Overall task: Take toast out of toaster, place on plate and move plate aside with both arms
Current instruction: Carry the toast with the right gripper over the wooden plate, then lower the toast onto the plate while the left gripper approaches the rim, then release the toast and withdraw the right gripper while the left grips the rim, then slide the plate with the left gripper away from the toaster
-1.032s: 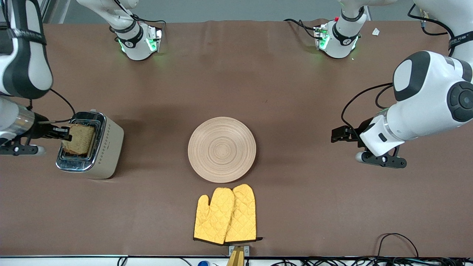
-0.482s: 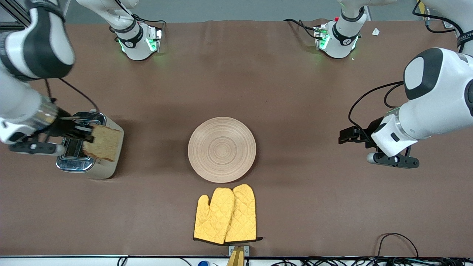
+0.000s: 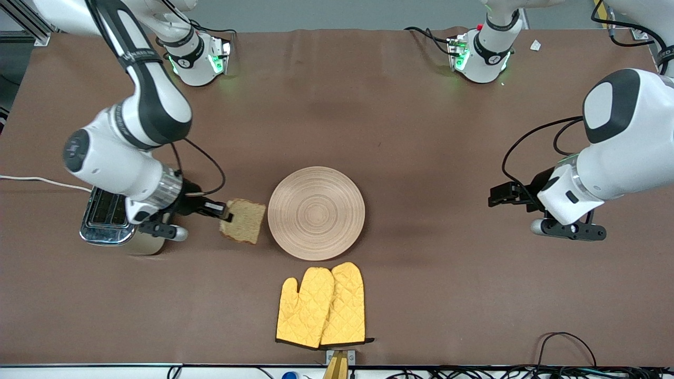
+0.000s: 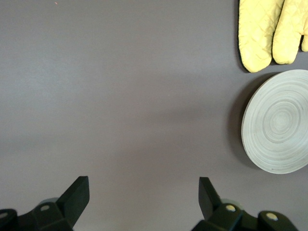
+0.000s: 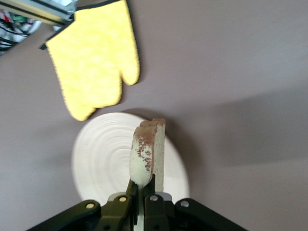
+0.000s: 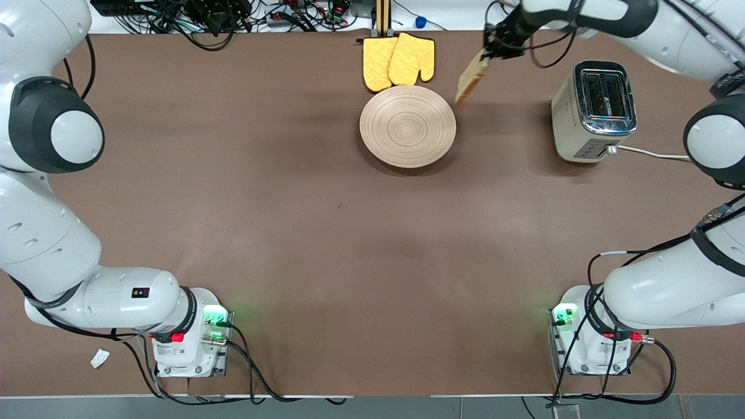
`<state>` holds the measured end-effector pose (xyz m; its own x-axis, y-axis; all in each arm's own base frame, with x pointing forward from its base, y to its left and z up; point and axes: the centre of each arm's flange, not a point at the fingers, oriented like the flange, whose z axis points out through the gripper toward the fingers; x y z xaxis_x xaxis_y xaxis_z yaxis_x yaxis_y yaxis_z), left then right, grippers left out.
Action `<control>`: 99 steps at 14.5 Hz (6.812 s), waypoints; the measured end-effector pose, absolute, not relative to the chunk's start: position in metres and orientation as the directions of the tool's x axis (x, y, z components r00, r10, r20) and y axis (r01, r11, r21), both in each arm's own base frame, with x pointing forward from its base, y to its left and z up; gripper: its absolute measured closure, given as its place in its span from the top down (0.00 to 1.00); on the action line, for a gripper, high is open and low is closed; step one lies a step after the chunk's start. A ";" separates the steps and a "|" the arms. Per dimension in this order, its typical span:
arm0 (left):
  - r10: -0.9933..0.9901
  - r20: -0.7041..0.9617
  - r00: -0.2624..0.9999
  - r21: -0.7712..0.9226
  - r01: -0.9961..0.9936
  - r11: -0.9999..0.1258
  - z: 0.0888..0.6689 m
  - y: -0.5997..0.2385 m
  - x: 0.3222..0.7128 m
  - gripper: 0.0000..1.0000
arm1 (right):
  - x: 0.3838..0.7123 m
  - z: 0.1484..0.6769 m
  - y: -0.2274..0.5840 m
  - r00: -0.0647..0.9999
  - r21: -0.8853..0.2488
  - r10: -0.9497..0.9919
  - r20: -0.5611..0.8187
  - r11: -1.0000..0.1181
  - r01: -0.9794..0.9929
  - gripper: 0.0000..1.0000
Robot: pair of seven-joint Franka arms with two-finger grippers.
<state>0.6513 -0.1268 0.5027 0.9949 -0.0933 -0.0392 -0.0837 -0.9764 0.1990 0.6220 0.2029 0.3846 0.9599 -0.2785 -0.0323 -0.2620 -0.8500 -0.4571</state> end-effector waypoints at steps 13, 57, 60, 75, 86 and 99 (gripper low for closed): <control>-0.173 -0.190 0.966 0.356 -0.097 -0.929 0.412 -0.172 0.657 1.00 | 0.559 0.261 0.290 0.969 -0.555 -0.244 0.032 -0.811 -0.186 0.07; -0.112 -0.093 0.989 0.806 0.008 -0.592 0.139 -0.345 0.561 0.11 | 0.535 0.593 -0.058 0.992 -0.047 0.000 0.125 -0.999 0.006 1.00; -0.085 -0.067 0.994 0.805 0.003 -0.594 0.149 -0.335 0.573 0.11 | 0.526 0.632 -0.059 0.994 -0.021 0.008 0.105 -1.000 0.011 1.00; 0.103 0.050 0.993 0.825 0.017 -0.565 0.297 -0.177 0.668 0.10 | 0.520 0.668 -0.035 0.997 0.049 -0.026 0.077 -0.998 -0.030 1.00; 0.156 0.015 0.988 0.786 0.084 -0.612 0.263 0.031 0.673 0.10 | 0.531 0.659 -0.025 0.996 0.004 -0.037 0.076 -0.999 -0.038 1.00; 0.162 0.039 0.986 0.762 0.076 -0.643 0.198 0.202 0.623 0.10 | 0.534 0.655 -0.027 0.996 -0.005 -0.043 0.073 -0.999 -0.043 1.00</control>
